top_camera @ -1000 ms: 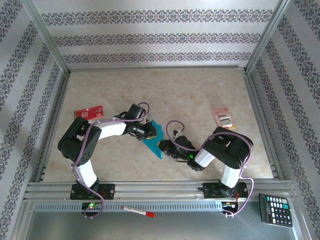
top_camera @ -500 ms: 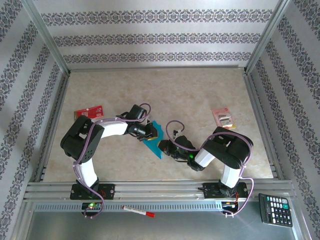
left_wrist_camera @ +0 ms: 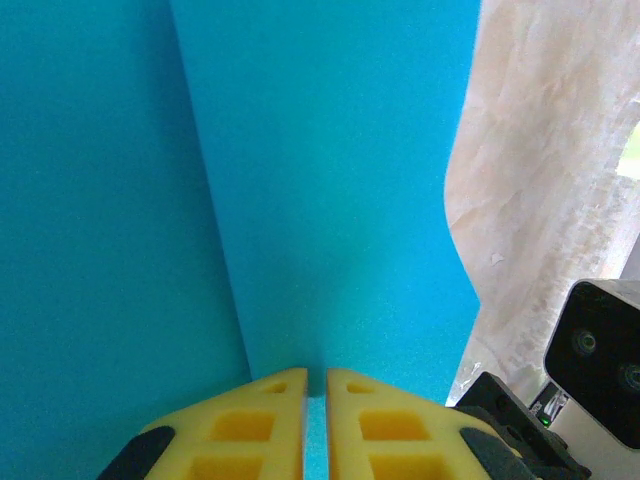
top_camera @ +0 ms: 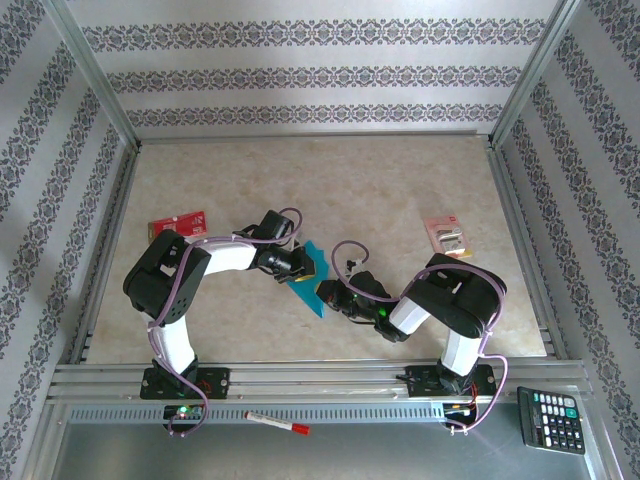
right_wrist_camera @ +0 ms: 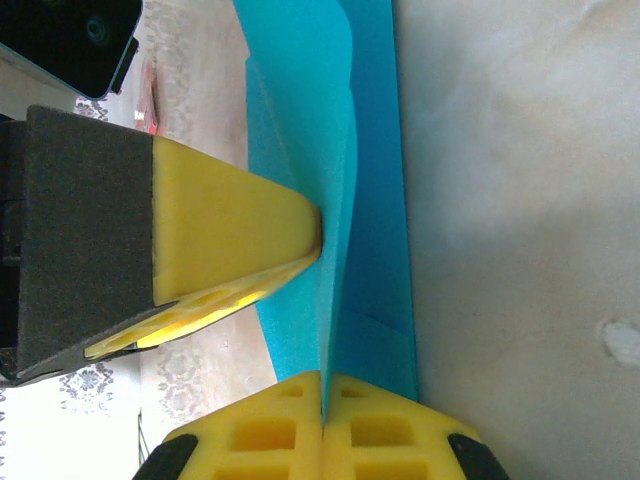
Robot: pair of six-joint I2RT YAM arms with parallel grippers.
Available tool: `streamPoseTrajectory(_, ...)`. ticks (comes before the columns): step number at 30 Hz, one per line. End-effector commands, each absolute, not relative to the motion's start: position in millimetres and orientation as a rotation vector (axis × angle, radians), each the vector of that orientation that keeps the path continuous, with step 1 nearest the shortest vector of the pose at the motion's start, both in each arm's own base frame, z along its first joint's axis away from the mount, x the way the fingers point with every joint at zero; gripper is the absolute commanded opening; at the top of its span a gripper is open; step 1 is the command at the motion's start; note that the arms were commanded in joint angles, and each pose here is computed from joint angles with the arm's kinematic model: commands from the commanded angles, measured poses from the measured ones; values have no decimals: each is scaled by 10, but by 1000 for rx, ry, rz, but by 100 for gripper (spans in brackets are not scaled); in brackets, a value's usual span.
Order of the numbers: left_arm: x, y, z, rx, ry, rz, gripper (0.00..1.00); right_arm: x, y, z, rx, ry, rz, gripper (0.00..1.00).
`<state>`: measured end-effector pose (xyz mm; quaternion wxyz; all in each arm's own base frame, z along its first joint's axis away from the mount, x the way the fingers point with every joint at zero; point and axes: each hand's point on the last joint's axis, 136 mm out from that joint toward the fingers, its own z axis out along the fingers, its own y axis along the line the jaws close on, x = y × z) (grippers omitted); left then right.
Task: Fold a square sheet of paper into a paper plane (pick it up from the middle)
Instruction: Fourth fold the wing at the center of the table.
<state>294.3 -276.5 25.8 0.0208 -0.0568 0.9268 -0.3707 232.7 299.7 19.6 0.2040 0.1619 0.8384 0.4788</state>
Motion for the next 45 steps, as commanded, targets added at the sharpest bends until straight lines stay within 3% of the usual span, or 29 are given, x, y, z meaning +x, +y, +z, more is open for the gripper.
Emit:
streamPoseTrajectory(1,3009,-2729,346,-190,2830,-1149,13,2047,2522,-538,555,2603,989,0)
streamPoseTrajectory(9,3120,-2769,455,-170,2789,-1178,16,2044,2529,-545,554,2608,988,0)
streamPoseTrajectory(23,3180,-2715,219,-199,2834,-1132,16,2045,2530,-551,557,2613,986,0)
streamPoseTrajectory(40,3028,-2524,-59,-255,2901,-1062,9,2079,2578,-469,523,2615,997,1)
streamPoseTrajectory(45,3058,-2600,82,-261,2845,-1152,10,2080,2564,-471,514,2627,980,0)
